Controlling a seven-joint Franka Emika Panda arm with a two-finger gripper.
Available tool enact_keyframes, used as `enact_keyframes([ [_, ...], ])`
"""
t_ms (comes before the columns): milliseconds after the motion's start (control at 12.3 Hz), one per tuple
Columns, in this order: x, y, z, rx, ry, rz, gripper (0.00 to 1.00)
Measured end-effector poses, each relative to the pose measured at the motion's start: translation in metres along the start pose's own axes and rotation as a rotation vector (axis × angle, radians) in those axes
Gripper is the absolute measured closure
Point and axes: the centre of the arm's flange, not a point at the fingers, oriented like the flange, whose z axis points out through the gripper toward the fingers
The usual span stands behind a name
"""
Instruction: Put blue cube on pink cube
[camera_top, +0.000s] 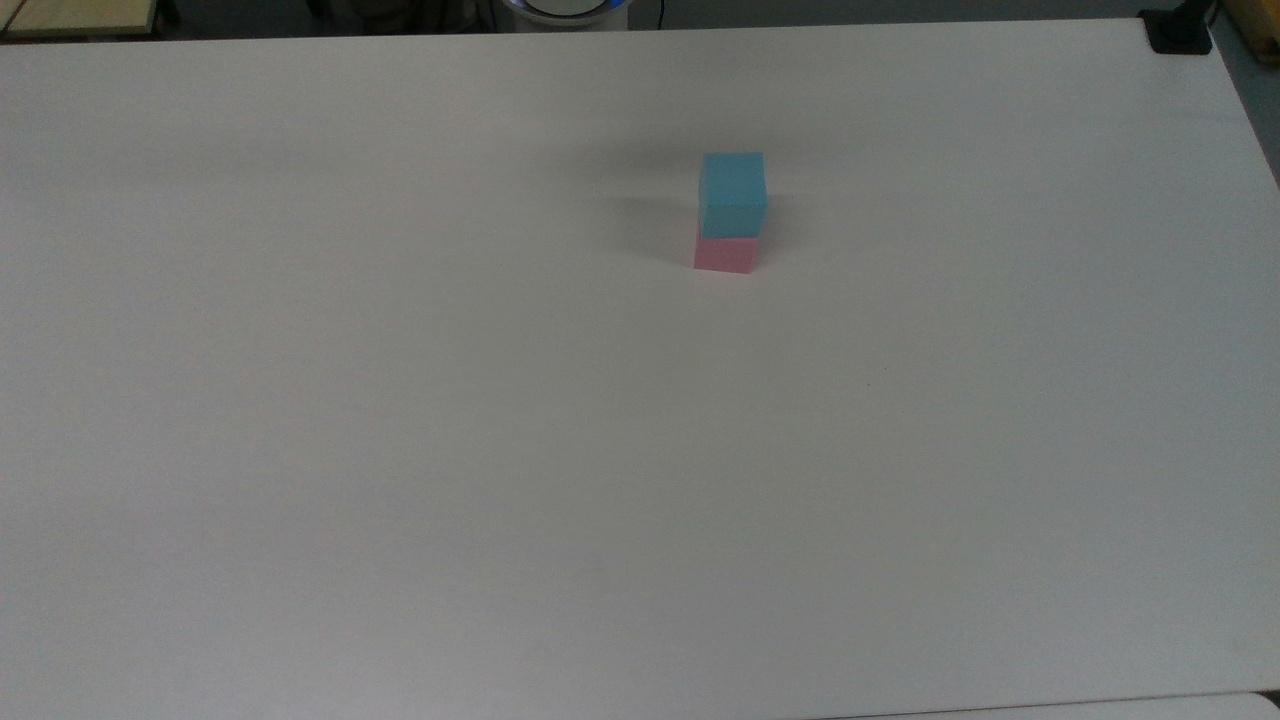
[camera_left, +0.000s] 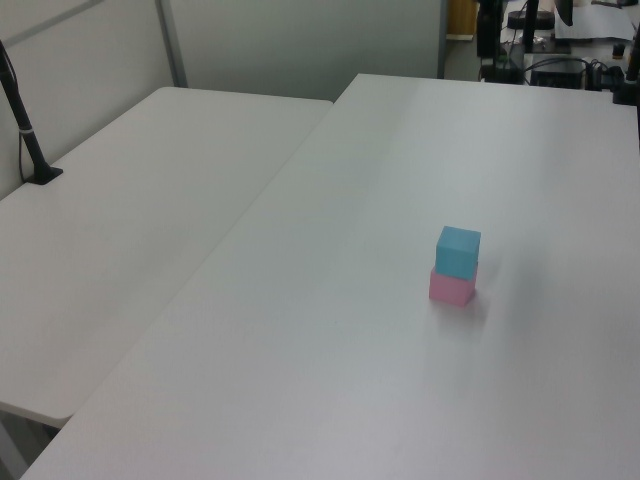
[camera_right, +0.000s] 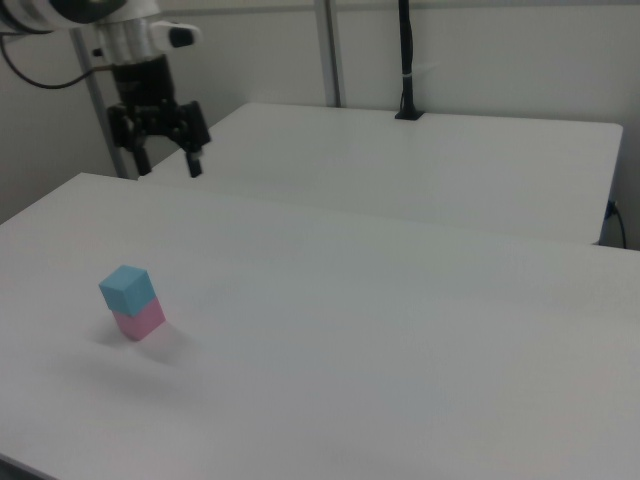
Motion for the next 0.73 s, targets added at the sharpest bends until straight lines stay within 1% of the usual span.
enact_keyframes([
  [162, -0.005, 0.053, 0.006, 0.009, -0.01, 0.026, 0.0],
  [324, -0.01, 0.088, 0.012, 0.016, -0.019, 0.06, 0.0],
  [486, -0.008, 0.095, 0.011, 0.012, 0.006, 0.067, 0.0],
  [648, -0.005, 0.085, 0.007, 0.013, 0.019, 0.064, 0.0],
  [729, -0.004, 0.079, 0.005, 0.013, 0.022, 0.089, 0.0],
])
